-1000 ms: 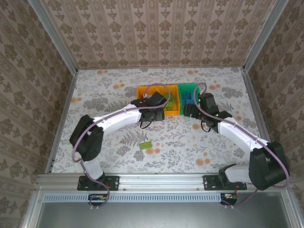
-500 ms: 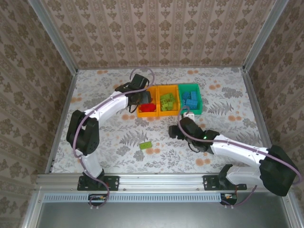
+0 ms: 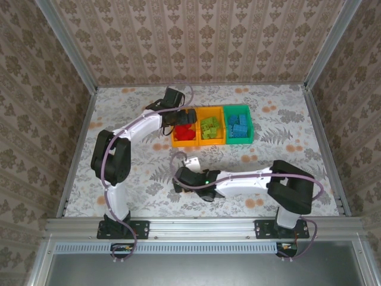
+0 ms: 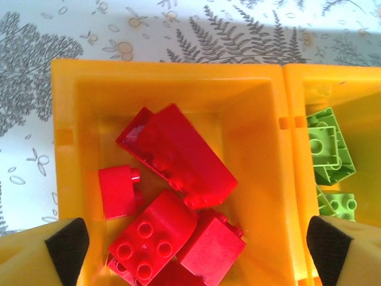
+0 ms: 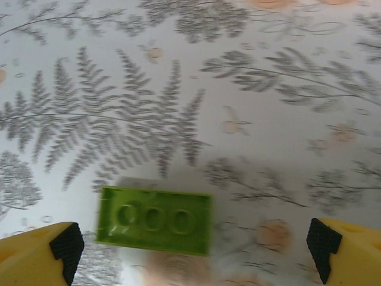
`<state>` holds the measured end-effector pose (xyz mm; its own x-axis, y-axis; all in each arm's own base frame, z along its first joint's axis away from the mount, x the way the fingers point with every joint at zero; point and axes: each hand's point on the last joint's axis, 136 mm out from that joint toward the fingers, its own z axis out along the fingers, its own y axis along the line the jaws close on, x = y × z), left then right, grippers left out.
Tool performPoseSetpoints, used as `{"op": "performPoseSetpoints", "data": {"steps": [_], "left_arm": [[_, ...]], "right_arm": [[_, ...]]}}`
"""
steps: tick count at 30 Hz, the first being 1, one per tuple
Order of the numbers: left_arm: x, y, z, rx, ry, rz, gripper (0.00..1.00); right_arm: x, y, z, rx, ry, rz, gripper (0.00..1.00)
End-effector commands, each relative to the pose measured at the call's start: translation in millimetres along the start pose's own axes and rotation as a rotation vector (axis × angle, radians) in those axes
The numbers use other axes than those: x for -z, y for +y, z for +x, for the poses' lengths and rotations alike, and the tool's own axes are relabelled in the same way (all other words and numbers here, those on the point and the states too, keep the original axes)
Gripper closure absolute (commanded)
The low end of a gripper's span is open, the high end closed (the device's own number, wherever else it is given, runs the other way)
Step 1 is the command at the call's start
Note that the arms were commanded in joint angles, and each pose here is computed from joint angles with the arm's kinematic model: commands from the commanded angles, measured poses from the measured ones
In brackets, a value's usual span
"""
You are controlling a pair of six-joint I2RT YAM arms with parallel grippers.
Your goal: Sort the legos into containers by color
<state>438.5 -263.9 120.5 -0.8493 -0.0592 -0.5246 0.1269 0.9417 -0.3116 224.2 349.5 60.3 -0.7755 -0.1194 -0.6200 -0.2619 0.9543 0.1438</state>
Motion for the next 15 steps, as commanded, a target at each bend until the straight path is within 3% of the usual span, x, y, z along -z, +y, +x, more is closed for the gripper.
{"op": "performPoseSetpoints", "data": {"steps": [1,9,15], "left_arm": [[11.3,-7.1,-5.7,-0.002,-0.020,0.052,0.00],[38.9,13.3,-0.4,0.024,-0.059,0.033,0.00],[59.8,33.2,12.5,0.052,-0.081,0.008,0.00]], "right_arm": [[-4.1,5.3,6.1,0.026,0.033,0.059,0.00],[-17.8,15.0,20.4,0.072,0.096,0.081,0.01],[-27.4,15.2,38.2,0.090,0.175,0.097,0.07]]}}
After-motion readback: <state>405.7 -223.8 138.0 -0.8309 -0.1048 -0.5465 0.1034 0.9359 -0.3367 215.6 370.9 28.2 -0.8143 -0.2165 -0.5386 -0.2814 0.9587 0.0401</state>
